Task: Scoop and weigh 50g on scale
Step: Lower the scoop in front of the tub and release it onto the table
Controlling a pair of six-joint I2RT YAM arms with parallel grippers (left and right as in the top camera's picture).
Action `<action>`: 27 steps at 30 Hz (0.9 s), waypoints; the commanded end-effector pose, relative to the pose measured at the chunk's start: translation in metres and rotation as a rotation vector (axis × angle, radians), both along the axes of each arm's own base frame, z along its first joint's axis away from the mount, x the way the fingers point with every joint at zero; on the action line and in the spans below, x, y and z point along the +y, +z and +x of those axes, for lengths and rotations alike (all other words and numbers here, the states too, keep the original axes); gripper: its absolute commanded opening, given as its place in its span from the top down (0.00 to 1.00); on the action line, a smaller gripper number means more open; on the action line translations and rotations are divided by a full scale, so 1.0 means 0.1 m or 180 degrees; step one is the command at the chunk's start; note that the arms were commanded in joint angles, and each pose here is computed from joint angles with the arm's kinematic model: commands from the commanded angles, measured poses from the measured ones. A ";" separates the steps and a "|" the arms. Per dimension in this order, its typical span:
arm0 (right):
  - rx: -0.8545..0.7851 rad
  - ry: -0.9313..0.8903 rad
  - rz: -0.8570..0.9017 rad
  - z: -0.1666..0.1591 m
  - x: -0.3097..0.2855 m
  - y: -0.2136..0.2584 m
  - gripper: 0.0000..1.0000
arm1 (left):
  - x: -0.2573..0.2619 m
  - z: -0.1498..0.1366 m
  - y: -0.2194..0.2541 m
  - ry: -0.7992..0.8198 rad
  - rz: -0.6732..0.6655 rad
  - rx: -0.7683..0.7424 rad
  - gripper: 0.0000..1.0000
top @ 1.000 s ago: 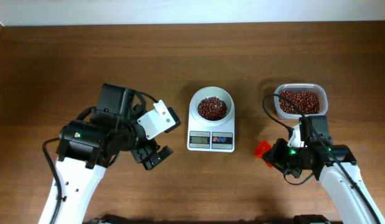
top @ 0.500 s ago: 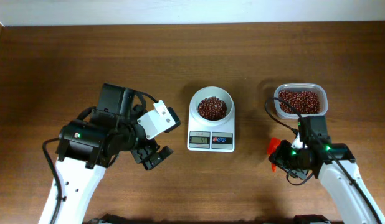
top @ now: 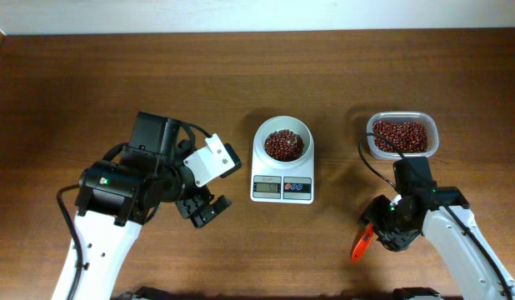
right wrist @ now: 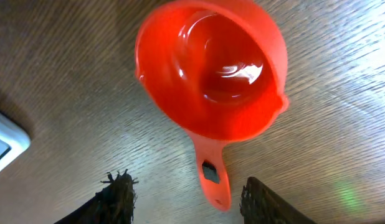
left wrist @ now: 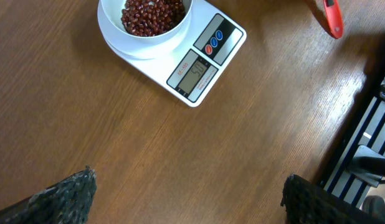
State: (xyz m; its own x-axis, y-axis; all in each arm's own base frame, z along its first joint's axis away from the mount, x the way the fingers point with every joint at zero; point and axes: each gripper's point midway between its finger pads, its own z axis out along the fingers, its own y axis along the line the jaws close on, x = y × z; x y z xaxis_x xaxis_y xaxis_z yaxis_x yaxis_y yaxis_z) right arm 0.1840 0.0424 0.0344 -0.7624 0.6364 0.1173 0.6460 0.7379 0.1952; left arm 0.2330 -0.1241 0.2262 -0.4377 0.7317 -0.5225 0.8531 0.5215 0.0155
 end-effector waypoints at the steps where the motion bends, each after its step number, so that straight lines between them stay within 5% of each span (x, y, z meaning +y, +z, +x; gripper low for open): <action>1: -0.0108 -0.0020 -0.0140 0.09 -0.07 -0.02 0.43 | -0.01 0.01 0.05 -0.0039 -0.0027 -0.0056 0.01; 6: -0.1386 0.0166 0.0313 0.99 0.19 0.49 0.43 | 0.00 0.01 0.05 -0.0039 -0.0027 -0.0055 0.01; 8: -0.1856 0.0322 0.0264 1.24 0.20 0.95 0.24 | -0.01 0.01 0.05 -0.0039 -0.0027 -0.0056 0.01; 9: -0.2087 0.0335 0.0228 1.34 0.19 1.21 0.01 | -0.01 0.01 0.05 -0.0039 -0.0027 -0.0056 0.01; 10: -0.2337 0.0336 0.0206 1.43 0.18 1.50 0.01 | -0.01 0.01 0.05 -0.0039 -0.0027 -0.0056 0.01; 14: -0.2562 0.0345 0.0210 1.45 0.19 1.76 0.01 | -0.01 0.01 0.05 -0.0039 -0.0027 -0.0056 0.01; 20: -0.2067 0.0427 0.0483 1.27 0.32 1.47 0.01 | -0.01 0.01 0.05 -0.0039 -0.0027 -0.0056 0.01; 27: -0.2825 0.1362 0.0285 1.27 0.42 1.85 0.01 | 0.00 0.01 0.05 -0.0039 -0.0027 -0.0055 0.01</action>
State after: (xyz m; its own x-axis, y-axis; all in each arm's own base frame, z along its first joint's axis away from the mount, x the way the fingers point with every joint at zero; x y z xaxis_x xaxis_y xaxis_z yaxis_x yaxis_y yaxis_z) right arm 0.3122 0.0800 0.1924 -0.8002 0.4143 -0.4336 0.0890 0.7971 0.5972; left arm 0.2324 -0.1240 0.2260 -0.4391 0.7320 -0.5209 0.8531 0.5215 0.0137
